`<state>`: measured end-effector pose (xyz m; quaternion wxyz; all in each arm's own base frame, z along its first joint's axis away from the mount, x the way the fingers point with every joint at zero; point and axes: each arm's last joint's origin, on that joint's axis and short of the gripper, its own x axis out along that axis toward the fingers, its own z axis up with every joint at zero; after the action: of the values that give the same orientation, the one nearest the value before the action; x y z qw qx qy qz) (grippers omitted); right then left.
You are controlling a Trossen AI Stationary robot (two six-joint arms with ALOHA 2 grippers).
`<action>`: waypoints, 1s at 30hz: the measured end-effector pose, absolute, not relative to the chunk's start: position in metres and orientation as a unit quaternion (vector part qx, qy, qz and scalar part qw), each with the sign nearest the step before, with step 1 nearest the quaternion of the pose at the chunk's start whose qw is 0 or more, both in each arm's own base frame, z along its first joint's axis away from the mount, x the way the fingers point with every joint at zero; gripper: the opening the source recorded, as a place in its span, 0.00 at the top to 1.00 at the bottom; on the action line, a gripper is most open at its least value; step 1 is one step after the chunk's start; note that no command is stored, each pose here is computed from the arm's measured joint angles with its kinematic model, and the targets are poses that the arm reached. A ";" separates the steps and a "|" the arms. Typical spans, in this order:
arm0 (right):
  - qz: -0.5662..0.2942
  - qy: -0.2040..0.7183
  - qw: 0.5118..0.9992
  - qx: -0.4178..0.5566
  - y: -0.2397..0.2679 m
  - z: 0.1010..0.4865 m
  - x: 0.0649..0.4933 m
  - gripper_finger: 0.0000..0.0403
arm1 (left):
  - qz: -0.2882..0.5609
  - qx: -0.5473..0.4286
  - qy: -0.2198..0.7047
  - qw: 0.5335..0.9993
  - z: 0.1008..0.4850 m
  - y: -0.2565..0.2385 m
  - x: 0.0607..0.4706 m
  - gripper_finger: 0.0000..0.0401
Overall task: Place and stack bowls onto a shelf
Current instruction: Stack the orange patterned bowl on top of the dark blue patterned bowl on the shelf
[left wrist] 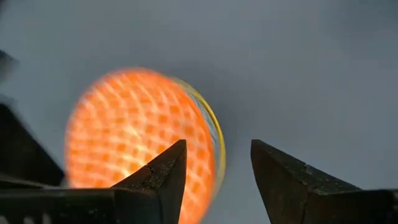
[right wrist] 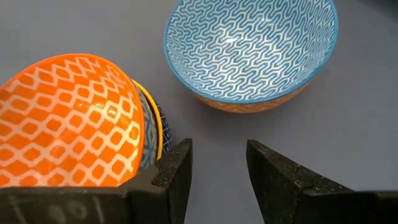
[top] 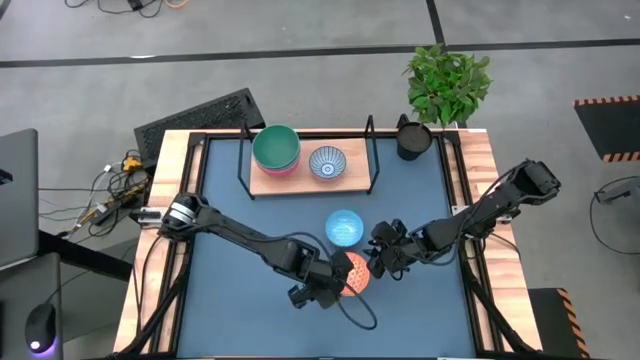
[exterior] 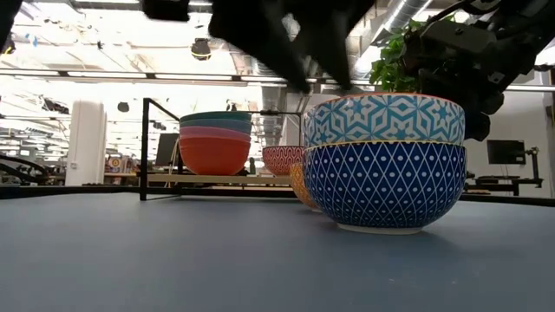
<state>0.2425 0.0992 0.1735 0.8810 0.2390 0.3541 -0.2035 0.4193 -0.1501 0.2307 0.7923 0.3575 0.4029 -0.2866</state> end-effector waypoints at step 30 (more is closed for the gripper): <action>-0.203 0.353 0.881 0.239 0.099 0.174 0.243 0.56 | -0.238 0.327 0.435 0.804 0.219 -0.138 0.427 0.99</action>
<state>0.2431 0.0988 0.1738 0.8814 0.2392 0.3528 -0.2034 0.4267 -0.1380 0.2194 0.8045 0.3266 0.4351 -0.2384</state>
